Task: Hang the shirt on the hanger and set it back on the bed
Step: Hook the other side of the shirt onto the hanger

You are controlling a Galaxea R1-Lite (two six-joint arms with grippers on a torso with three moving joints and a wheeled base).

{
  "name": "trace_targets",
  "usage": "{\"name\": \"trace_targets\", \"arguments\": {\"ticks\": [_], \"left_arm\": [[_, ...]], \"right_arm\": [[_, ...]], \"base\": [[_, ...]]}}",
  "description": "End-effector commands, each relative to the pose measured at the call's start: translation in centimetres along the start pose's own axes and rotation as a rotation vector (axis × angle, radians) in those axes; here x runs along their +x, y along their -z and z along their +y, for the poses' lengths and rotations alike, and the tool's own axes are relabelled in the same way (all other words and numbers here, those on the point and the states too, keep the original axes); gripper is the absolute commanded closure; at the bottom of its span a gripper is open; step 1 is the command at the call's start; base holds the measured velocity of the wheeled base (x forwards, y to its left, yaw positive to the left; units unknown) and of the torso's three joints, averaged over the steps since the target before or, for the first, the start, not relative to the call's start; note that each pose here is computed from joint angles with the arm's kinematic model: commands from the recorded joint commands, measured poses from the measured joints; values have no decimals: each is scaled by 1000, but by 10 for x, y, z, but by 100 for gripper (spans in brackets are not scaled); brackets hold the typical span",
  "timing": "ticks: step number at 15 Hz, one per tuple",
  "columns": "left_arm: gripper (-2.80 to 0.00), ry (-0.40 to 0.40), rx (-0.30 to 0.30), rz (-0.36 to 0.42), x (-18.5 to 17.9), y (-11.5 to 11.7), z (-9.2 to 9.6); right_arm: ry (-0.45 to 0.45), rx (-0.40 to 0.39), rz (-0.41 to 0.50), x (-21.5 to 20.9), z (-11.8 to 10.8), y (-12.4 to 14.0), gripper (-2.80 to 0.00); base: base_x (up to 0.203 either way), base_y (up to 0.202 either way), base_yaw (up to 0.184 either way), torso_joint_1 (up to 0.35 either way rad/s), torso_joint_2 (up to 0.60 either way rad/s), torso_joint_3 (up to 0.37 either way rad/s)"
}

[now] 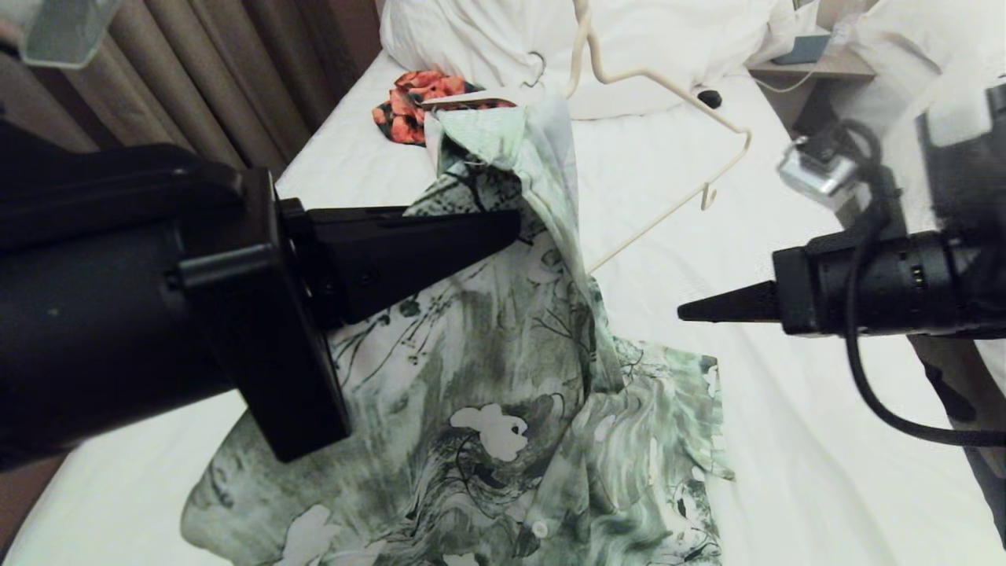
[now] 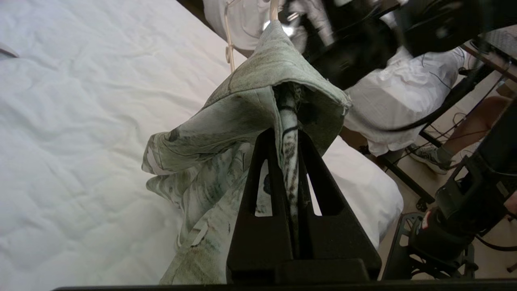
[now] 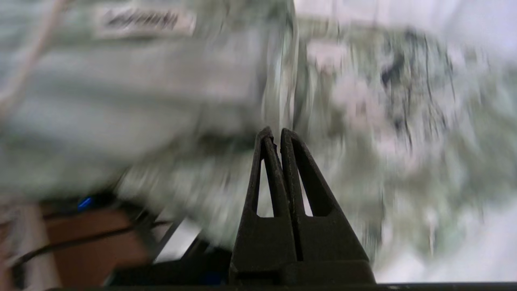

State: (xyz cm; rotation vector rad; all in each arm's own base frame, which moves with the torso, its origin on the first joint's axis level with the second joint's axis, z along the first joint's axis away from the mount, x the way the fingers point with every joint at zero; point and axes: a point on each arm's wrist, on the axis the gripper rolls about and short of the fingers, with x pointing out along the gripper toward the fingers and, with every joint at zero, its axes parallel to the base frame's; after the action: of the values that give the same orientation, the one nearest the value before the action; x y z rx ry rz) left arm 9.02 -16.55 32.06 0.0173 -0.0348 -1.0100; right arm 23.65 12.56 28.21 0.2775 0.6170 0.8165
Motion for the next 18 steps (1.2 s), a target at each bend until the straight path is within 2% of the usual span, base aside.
{"name": "trace_targets", "arguments": {"ticks": [1,3,4,11,13,14,16,18], "left_arm": [[0,-3,1,0,0,0,0],[0,-7,1,-6,0,-1,1],[0,-6,1,-5,0,-1,1],[0,-6,3,-5,1,-1,1],[0,-9,3,-3,1,-1,1],[0,-10,3,-6,1,-2,1],[0,-11,1,-16,1,-5,1],[0,-13,0,-31,1,-9,2]], "right_arm": [[18,3,57,40,-6,7,0],[19,-11,54,57,-4,4,0],[16,-14,58,64,-3,3,-280],[22,-25,94,84,5,11,-280],[22,-34,75,90,4,11,-280],[34,-34,73,91,4,11,0],[37,-30,81,94,4,13,0],[40,13,88,98,2,15,0]], "base": [[0,0,0,0,0,0],[0,0,0,0,0,0],[0,0,0,0,0,0],[0,0,0,0,0,0],[0,0,0,0,0,0],[0,0,0,0,0,0],[0,0,0,0,0,0],[0,0,0,0,0,0]]}}
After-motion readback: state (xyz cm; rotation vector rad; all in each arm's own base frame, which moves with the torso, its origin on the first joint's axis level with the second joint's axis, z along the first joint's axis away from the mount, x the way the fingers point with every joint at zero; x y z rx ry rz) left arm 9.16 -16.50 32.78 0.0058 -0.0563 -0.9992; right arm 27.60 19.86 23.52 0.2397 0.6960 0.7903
